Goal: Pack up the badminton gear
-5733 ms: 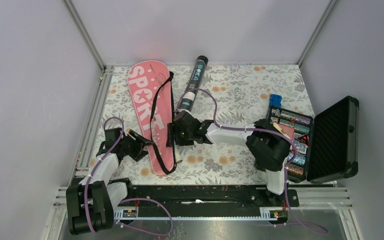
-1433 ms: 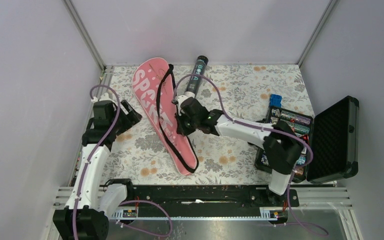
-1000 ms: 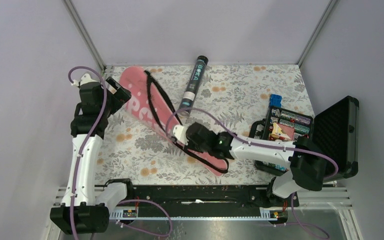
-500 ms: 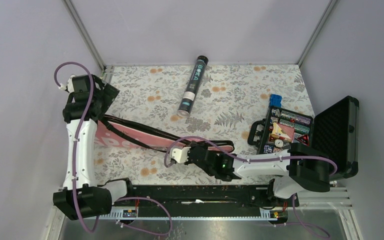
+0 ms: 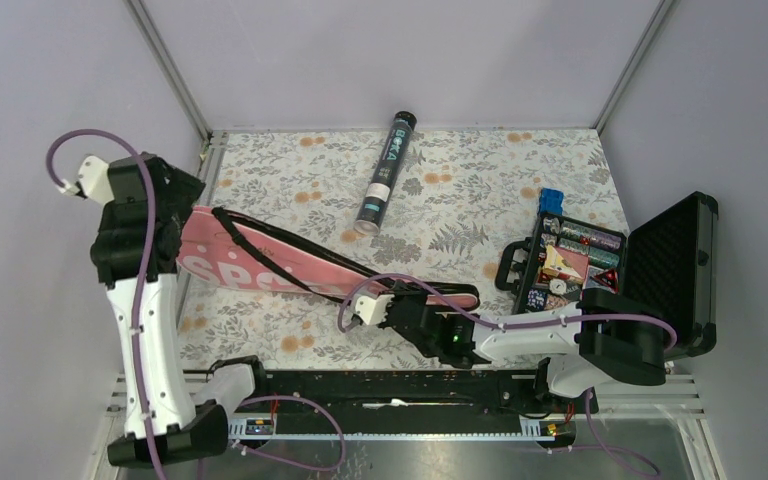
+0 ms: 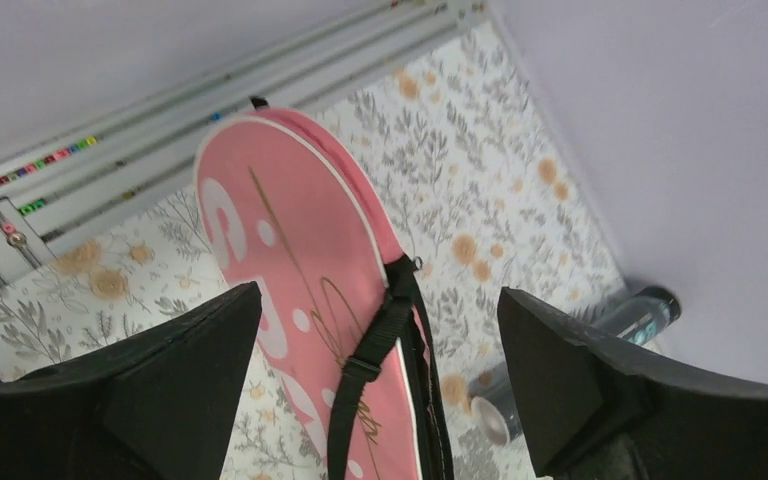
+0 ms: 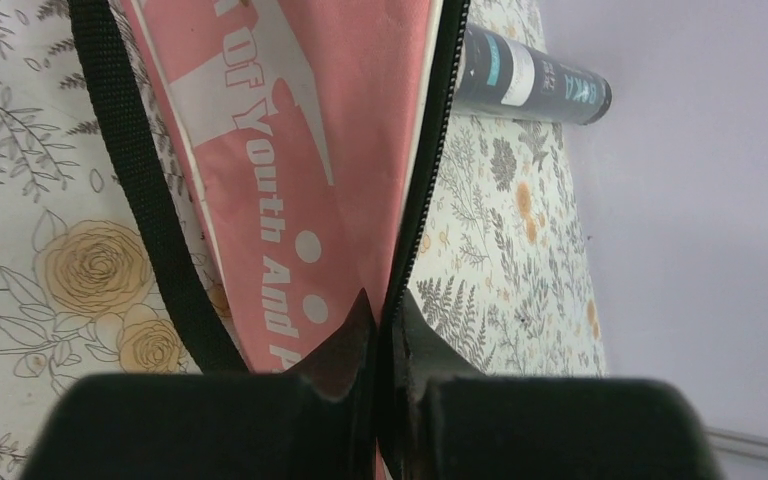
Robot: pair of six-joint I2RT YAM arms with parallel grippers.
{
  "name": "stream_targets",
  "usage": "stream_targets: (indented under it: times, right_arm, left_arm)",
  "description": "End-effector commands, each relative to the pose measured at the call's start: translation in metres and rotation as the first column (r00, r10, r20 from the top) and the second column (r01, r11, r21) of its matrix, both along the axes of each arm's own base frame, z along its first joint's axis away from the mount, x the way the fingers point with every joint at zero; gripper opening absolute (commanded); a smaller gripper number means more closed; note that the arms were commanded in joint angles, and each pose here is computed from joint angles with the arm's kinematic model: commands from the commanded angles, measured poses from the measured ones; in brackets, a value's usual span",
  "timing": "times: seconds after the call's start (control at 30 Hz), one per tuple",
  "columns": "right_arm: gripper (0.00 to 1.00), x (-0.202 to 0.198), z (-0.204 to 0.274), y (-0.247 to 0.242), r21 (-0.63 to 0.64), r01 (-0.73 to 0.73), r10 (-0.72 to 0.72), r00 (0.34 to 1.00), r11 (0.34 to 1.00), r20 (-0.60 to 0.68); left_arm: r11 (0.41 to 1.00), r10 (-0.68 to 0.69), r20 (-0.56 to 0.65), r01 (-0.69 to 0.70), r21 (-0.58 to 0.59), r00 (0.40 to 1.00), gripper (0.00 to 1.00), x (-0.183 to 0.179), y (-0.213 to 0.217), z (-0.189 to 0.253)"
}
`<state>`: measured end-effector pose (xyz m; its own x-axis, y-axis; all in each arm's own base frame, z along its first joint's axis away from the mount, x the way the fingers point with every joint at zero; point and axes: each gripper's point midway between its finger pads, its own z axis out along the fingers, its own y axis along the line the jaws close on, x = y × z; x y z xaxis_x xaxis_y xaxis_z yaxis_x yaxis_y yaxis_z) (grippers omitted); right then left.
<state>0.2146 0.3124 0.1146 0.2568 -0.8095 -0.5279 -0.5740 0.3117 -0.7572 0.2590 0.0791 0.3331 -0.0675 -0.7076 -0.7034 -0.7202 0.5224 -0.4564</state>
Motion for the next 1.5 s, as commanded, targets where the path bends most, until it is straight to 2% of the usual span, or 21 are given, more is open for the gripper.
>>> stream_targets:
  times: [0.0, 0.17, 0.23, 0.43, 0.57, 0.9, 1.1, 1.13, 1.23, 1.3, 1.47]
  right_arm:
    - [0.00, 0.010, 0.034, -0.004, 0.167, 0.093, -0.106, 0.992, 0.982, 0.074]
    - [0.00, 0.013, 0.039, -0.014, 0.195, 0.126, -0.149, 0.983, 0.973, 0.108]
    - [0.00, 0.014, 0.043, -0.018, 0.205, 0.133, -0.159, 0.980, 0.970, 0.116]
    - [0.00, 0.012, 0.047, -0.024, 0.225, 0.132, -0.161, 0.980, 0.965, 0.119]
    - [0.00, 0.012, 0.046, -0.026, 0.225, 0.134, -0.166, 0.978, 0.965, 0.128]
    - [0.00, 0.011, 0.044, -0.028, 0.238, 0.139, -0.173, 0.977, 0.961, 0.127]
    - [0.00, 0.006, 0.045, -0.026, 0.264, 0.103, -0.137, 0.984, 0.959, 0.113]
    - [0.00, 0.006, 0.045, -0.025, 0.263, 0.100, -0.133, 0.985, 0.960, 0.110]
    - [0.00, 0.003, 0.046, -0.024, 0.276, 0.101, -0.129, 0.988, 0.956, 0.087]
    - [0.00, 0.000, 0.048, -0.021, 0.297, 0.095, -0.121, 0.990, 0.950, 0.070]
    - [0.00, -0.005, 0.045, -0.011, 0.315, 0.063, -0.083, 0.995, 0.947, 0.049]
  left_arm:
    - [0.995, 0.053, 0.003, -0.053, 0.081, 0.999, 0.95, -0.019, 0.016, 0.016]
    - [1.000, 0.016, -0.046, -0.017, -0.017, 0.999, 0.95, 0.000, 0.014, -0.019]
    - [0.998, -0.026, -0.031, 0.024, -0.065, 0.999, 0.93, 0.011, 0.011, -0.021]
    - [0.993, -0.007, -0.041, 0.002, -0.119, 0.999, 0.93, 0.030, 0.021, -0.033]
    - [0.979, -0.109, -0.014, 0.105, -0.176, 0.994, 0.90, 0.054, 0.010, -0.041]
    - [0.969, -0.114, -0.111, 0.086, -0.230, 0.987, 0.78, 0.055, 0.012, -0.088]
    - [0.958, -0.141, -0.074, 0.118, -0.261, 0.987, 0.74, 0.069, 0.011, -0.086]
    - [0.954, -0.153, -0.056, 0.132, -0.271, 0.987, 0.71, 0.071, 0.008, -0.084]
    - [0.942, -0.193, -0.006, 0.184, -0.280, 0.981, 0.53, 0.072, -0.001, -0.079]
    - [0.946, -0.195, 0.007, 0.190, -0.262, 0.981, 0.38, 0.070, -0.001, -0.078]
    - [0.939, -0.228, 0.009, 0.222, -0.263, 0.974, 0.10, 0.069, -0.005, -0.081]
